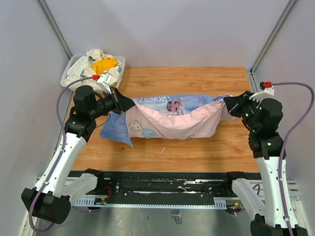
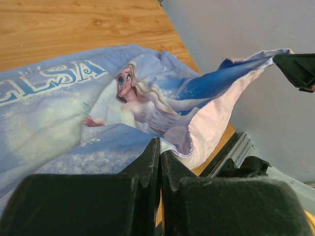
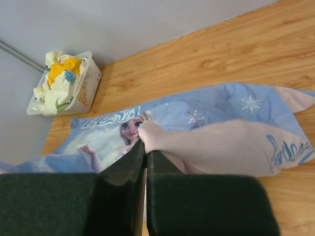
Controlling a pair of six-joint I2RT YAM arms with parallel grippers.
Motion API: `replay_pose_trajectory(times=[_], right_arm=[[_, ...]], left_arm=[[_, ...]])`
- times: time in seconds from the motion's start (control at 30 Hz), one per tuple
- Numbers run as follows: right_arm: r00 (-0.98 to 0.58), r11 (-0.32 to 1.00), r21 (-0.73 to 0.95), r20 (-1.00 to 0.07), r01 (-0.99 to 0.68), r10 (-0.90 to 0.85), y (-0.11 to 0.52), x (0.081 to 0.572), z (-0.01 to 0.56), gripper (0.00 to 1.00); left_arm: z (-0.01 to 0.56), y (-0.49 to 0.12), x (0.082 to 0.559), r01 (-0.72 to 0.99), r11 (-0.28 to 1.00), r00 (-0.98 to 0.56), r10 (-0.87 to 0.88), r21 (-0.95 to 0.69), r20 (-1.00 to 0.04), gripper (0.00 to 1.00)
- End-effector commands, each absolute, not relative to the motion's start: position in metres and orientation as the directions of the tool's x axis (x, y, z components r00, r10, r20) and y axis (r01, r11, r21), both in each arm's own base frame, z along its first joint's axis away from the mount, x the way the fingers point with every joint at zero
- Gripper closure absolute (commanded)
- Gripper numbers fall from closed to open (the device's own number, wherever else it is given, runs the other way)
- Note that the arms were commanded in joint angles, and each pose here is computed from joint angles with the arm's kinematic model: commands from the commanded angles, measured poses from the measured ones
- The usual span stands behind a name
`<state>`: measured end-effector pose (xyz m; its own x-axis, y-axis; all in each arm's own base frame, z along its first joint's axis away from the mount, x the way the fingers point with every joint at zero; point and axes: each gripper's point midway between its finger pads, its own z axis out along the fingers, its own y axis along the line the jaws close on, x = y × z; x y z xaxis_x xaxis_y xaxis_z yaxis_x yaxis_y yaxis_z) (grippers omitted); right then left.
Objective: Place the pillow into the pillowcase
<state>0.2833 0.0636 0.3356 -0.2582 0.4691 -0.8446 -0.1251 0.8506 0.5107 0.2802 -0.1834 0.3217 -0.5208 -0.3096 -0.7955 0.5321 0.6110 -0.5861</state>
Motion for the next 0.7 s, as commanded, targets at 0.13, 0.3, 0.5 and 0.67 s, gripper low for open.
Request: replay_pose_trajectory(times=[0.13, 0.3, 0.5, 0.67], right_arm=[[-0.22, 0.852, 0.521, -0.837, -0.044, 0.501, 0.048, 0.259, 0.323, 0.99], [-0.334, 0.846, 0.532, -0.791, 0.037, 0.513, 0.048, 0.228, 0.274, 0.99], [-0.306, 0.826, 0.529, -0.767, 0.196, 0.564, 0.026, 0.191, 0.261, 0.85], [-0.225, 0.821, 0.53, -0.791, 0.212, 0.568, 0.015, 0.177, 0.288, 0.46]], left_arm=[[0.292, -0.19, 0.262, 0.561, 0.58, -0.586, -0.225, -0.591, -0.778, 0.9], [0.273, -0.191, 0.254, 0.55, 0.571, -0.638, -0.182, -0.609, -0.748, 0.73], [0.265, -0.181, 0.246, 0.518, 0.625, -0.655, -0.15, -0.584, -0.741, 0.63], [0.276, -0.178, 0.259, 0.497, 0.649, -0.615, -0.205, -0.576, -0.761, 0.59]])
